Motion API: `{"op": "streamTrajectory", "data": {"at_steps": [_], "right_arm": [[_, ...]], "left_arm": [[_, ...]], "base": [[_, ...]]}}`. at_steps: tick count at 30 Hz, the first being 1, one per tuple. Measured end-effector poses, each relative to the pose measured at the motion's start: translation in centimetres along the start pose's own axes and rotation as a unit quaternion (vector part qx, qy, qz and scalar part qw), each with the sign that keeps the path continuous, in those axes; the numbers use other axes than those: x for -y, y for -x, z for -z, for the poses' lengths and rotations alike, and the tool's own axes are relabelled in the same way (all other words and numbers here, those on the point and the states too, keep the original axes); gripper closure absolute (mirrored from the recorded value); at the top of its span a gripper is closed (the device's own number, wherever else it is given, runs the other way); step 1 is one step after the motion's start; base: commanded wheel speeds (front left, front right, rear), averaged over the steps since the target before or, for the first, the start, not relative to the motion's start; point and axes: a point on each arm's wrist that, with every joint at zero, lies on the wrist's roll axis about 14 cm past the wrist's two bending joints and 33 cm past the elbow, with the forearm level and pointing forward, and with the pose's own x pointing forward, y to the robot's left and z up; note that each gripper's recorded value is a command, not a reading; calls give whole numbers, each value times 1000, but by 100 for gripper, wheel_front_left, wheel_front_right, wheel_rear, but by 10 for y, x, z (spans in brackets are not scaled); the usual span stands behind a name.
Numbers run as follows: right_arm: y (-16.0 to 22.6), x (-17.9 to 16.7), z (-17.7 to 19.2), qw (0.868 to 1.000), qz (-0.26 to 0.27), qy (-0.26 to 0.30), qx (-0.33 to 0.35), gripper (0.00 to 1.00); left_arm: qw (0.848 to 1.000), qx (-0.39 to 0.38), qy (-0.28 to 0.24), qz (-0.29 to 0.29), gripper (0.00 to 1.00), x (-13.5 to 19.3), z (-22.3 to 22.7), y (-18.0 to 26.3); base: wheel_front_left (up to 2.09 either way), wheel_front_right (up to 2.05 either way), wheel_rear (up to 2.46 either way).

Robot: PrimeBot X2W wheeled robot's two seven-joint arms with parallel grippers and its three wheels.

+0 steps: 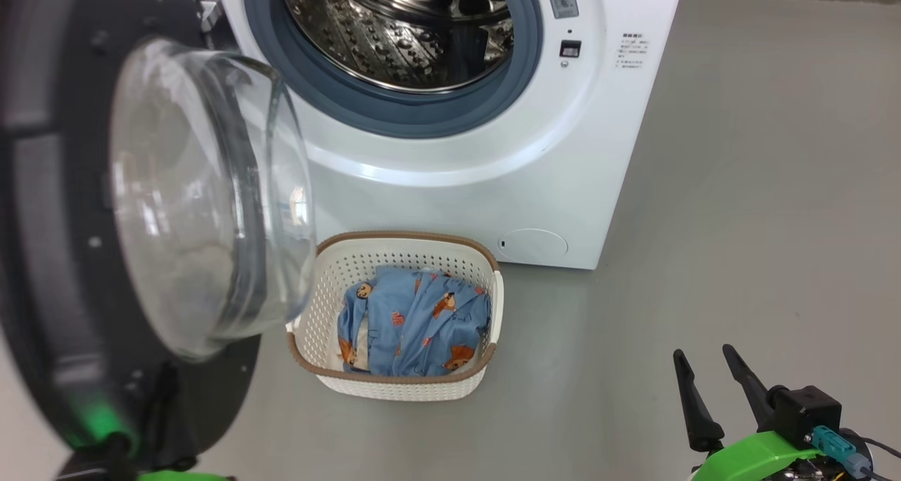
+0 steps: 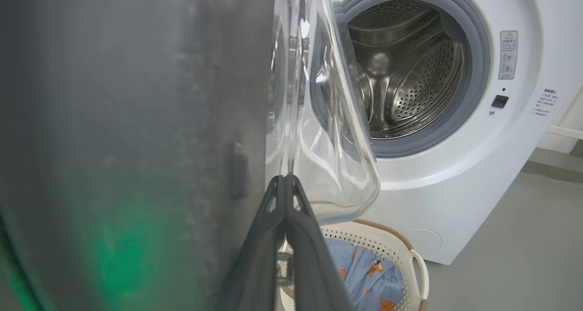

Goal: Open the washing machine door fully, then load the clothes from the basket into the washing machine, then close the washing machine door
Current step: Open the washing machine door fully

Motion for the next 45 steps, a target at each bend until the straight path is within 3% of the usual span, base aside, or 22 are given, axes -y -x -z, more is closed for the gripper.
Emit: {"op": "streamTrajectory", "data": {"at_steps": [16, 25, 37, 45], "right_arm": [[-6, 19, 13, 1000, 15, 5, -16, 0], [-10, 24, 22, 999, 19, 5, -28, 0], [-22, 28, 21, 1000, 21, 3, -23, 0], [-20, 27, 17, 1000, 22, 3, -18, 0]], "left_arm": [[990, -7, 7, -137, 100, -82, 1, -28], [979, 26, 13, -204, 100, -124, -20, -42], [976, 26, -9, -218, 100, -151, -28, -66], [979, 33, -16, -199, 100, -144, -33, -69]], "base": [[0, 0, 0], [0, 0, 0], [0, 0, 0], [0, 0, 0]]}}
